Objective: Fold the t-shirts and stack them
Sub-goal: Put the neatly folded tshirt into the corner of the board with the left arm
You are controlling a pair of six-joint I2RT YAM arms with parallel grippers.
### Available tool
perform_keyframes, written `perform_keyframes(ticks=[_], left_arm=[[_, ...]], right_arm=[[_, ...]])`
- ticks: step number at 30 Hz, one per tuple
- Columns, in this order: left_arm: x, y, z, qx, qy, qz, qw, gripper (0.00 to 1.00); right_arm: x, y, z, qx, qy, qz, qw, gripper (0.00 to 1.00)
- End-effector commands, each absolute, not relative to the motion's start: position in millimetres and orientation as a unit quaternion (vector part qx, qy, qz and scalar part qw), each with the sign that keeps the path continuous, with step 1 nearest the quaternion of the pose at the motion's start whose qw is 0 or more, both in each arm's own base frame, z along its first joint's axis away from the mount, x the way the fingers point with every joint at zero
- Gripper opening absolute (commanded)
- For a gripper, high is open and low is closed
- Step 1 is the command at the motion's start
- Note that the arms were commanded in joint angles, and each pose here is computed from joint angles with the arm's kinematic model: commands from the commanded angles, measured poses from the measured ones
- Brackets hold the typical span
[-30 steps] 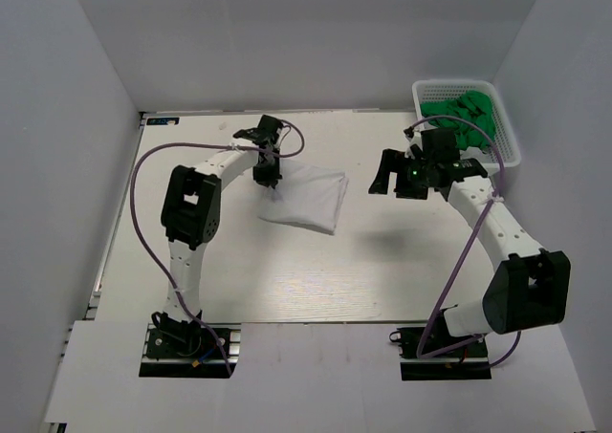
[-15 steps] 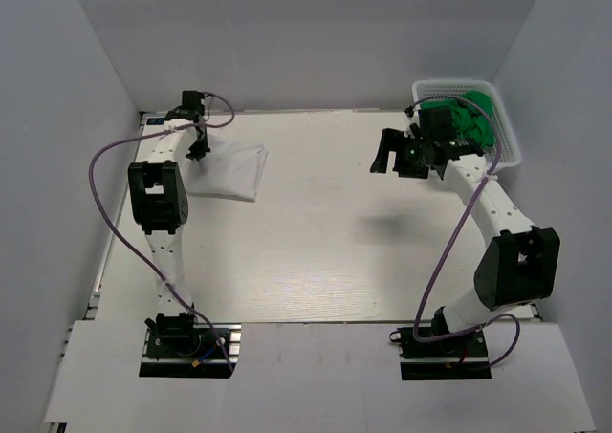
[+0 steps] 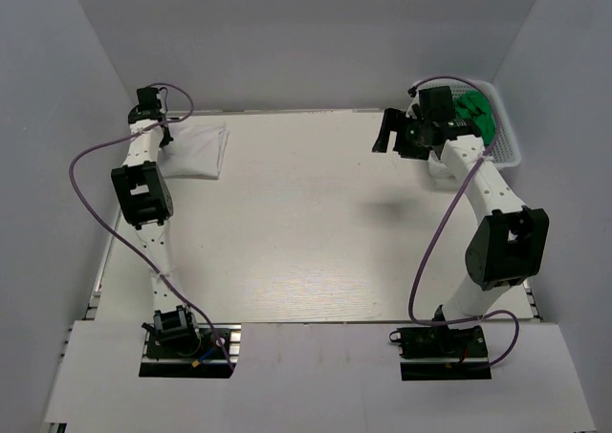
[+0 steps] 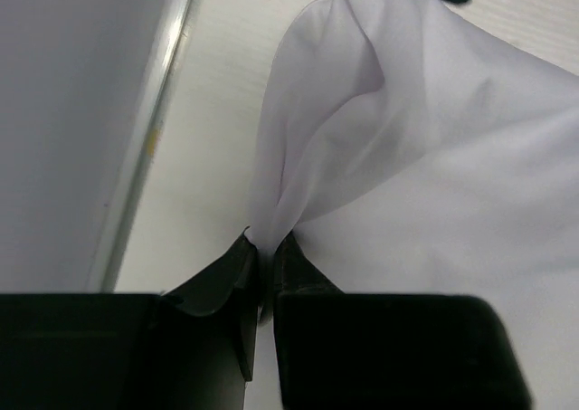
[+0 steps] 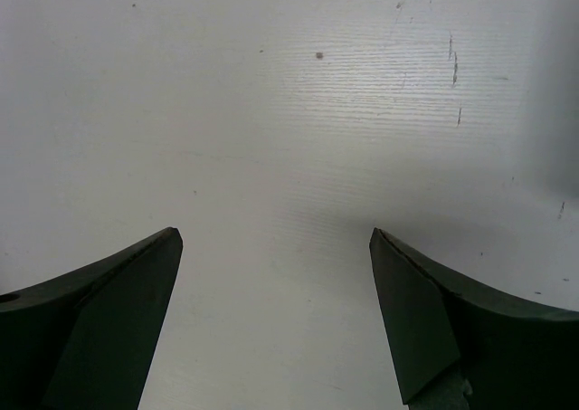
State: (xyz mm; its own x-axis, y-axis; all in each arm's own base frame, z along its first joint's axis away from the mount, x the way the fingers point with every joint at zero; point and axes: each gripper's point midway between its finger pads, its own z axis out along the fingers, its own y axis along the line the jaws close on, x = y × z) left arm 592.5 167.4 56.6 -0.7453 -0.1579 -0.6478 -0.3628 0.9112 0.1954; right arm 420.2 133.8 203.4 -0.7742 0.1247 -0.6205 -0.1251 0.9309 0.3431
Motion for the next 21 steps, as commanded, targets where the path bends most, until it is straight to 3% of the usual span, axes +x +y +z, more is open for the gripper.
perform_keyframes(ticks=[1, 6, 12, 14, 15, 16, 20, 21], left_arm=[[618.7, 189.1, 98.4, -0.147, 0.890, 0.154, 0.403, 0.01], [633.7, 204.2, 97.2, -0.144, 0.879, 0.155, 0.428, 0.07], [629.2, 210.2, 89.6, -0.157, 0.875, 0.171, 0.424, 0.25], [626.0, 213.3, 94.6, -0.172, 0.871, 0.179, 0.423, 0.37], [624.5, 213.0, 99.8, -0.172, 0.870, 0.179, 0.425, 0.56], [622.9, 212.6, 109.5, -0.173, 0.867, 0.179, 0.432, 0.67], [620.1, 217.6, 152.8, -0.213, 0.840, 0.187, 0.462, 0.77], [617.7, 216.1, 164.0, -0.223, 0.837, 0.182, 0.466, 0.84]], right_arm=[[434.8, 130.6, 222.9, 0.010, 0.913, 0.190, 0.360, 0.90], [442.2, 130.6, 219.2, 0.025, 0.916, 0.199, 0.347, 0.90], [446.9, 135.4, 216.5, 0.035, 0.915, 0.217, 0.337, 0.90], [447.3, 137.9, 216.9, 0.034, 0.914, 0.224, 0.337, 0.90], [446.8, 139.1, 215.7, 0.033, 0.914, 0.226, 0.336, 0.90], [447.8, 139.8, 219.0, 0.034, 0.911, 0.231, 0.341, 0.90], [443.6, 138.4, 214.8, 0.032, 0.913, 0.229, 0.337, 0.90], [443.9, 138.7, 215.7, 0.033, 0.911, 0.229, 0.341, 0.90]])
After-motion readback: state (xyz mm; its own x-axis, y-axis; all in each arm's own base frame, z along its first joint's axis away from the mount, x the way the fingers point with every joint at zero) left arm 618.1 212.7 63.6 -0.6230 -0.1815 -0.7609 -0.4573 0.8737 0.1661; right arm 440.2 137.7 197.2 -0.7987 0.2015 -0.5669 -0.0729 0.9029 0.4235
